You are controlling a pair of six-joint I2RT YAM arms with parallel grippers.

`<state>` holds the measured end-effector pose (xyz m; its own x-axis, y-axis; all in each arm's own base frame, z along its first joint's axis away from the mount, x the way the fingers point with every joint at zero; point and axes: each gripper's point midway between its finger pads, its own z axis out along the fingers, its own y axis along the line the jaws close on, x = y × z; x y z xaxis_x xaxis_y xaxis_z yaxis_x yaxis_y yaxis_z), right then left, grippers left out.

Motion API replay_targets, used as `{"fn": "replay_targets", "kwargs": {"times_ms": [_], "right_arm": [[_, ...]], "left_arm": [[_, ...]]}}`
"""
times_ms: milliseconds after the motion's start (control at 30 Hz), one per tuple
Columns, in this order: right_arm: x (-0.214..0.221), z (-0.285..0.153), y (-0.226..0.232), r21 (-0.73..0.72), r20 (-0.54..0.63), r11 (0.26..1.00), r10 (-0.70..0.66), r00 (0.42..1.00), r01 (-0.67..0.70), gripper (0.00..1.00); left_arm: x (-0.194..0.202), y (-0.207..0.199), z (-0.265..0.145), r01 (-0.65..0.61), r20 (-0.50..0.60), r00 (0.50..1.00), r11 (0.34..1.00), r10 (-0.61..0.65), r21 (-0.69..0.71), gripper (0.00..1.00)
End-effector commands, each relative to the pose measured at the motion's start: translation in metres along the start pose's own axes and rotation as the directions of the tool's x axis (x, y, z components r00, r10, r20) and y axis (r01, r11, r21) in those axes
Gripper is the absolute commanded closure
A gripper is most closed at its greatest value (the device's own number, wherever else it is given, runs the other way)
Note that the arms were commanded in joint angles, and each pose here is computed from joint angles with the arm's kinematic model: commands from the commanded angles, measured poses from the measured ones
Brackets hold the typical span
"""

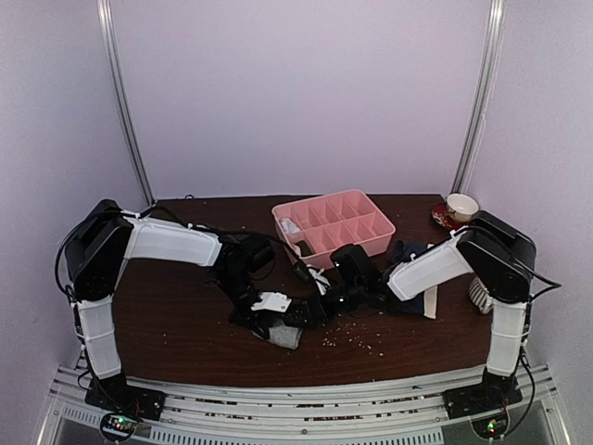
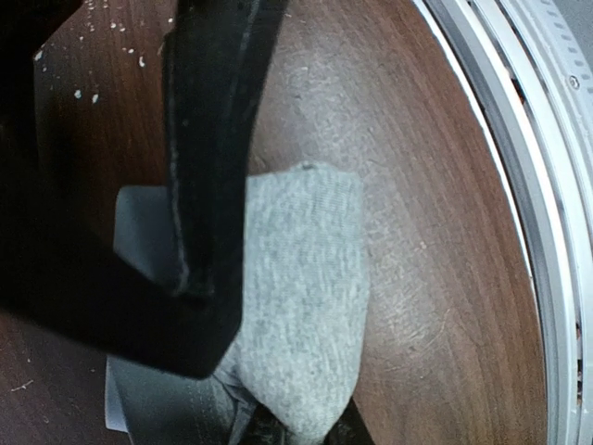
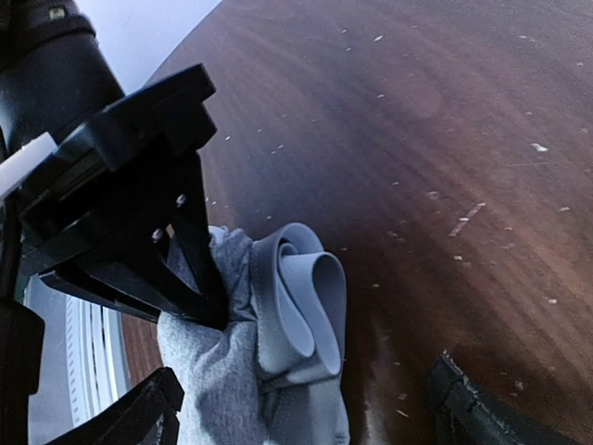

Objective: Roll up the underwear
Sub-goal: Pick up the underwear from the center of the board.

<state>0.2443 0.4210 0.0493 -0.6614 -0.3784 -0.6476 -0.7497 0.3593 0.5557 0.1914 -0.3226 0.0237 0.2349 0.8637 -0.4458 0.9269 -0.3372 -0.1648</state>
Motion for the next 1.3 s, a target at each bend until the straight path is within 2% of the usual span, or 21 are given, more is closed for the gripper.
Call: {"fn": "replay_targets", "kwargs": {"times_ms": [0, 500, 833, 1000, 1267], "right_arm": [[0.013, 0.013, 0.017, -0.06, -0.053, 0.998, 0.017, 0.998, -0.02, 0.07], [0.037, 0.018, 0.042, -0.177, -0.123, 0.983, 0.017, 0.992, -0.039, 0.18], [0.051, 0.013, 0.055, -0.268, -0.16, 0.962, 0.003, 0.987, -0.046, 0.19], [0.056, 0.015, 0.056, -0.291, -0.176, 0.956, -0.011, 0.984, -0.041, 0.19], [0.066, 0.02, 0.064, -0.319, -0.214, 0.947, -0.046, 0.976, -0.025, 0.34]], "left_arm": [[0.037, -0.016, 0.023, 0.08, -0.156, 0.985, 0.996, -0.071, 0.05, 0.97], [0.035, 0.002, 0.023, 0.085, -0.161, 0.983, 0.996, -0.087, -0.021, 1.0], [0.051, 0.013, 0.03, 0.047, -0.244, 0.968, 0.995, -0.067, -0.087, 1.0], [0.044, 0.013, 0.031, 0.051, -0.225, 0.972, 0.997, -0.065, -0.065, 1.0], [0.032, 0.019, 0.026, 0.09, -0.201, 0.975, 0.995, -0.099, -0.053, 1.0]]}}
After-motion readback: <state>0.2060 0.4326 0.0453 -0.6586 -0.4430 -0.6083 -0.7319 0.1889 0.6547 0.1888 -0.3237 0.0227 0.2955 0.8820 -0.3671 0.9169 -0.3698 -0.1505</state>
